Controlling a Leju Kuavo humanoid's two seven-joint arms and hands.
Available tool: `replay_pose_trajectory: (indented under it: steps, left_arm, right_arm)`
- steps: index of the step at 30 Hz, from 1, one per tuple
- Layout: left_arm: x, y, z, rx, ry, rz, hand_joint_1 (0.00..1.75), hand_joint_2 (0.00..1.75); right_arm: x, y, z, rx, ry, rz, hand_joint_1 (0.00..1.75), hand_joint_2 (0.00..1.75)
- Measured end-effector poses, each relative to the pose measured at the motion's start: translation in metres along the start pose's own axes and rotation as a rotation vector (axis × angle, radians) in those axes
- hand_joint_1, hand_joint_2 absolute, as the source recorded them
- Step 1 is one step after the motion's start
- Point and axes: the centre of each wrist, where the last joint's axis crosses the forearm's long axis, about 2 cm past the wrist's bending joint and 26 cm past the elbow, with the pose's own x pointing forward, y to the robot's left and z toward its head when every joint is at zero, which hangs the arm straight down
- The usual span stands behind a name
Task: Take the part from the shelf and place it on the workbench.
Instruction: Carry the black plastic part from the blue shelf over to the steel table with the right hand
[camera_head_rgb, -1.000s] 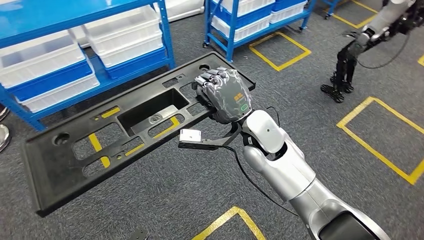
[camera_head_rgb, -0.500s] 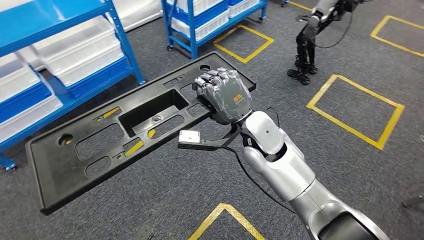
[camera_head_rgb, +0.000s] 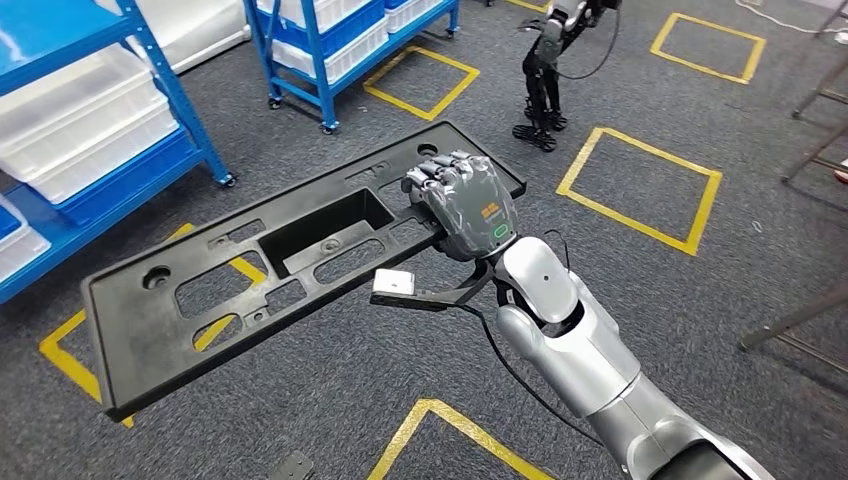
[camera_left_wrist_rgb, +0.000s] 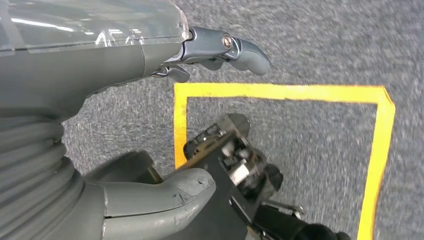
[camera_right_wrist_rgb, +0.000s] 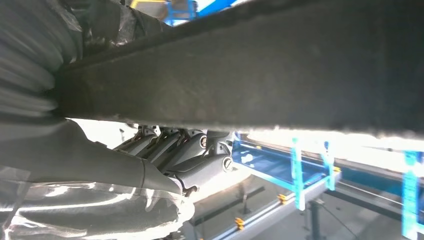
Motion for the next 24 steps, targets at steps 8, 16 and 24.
replay_pose_trajectory:
  steps: [8,16,24]
  left_arm:
    - [0.0031,-0.0014,-0.0014,-0.004,-0.006,-0.003,0.0,1.75]
    - [0.0019,-0.0031,-0.0008,-0.007,-0.005,-0.002,0.0,1.75]
    - [0.0039,-0.0017,-0.0017,-0.001,-0.012,-0.003,0.0,1.75]
  right_arm:
    - [-0.0011,-0.0034,0.0001,-0.008,0.0,0.016,1.75,1.75]
    - [0.0007,-0.0018,0.0032,-0.004,0.002,0.013,1.75,1.75]
    - [0.0009,-0.0039,0.0041,-0.014,0.005,0.011,1.75,1.75]
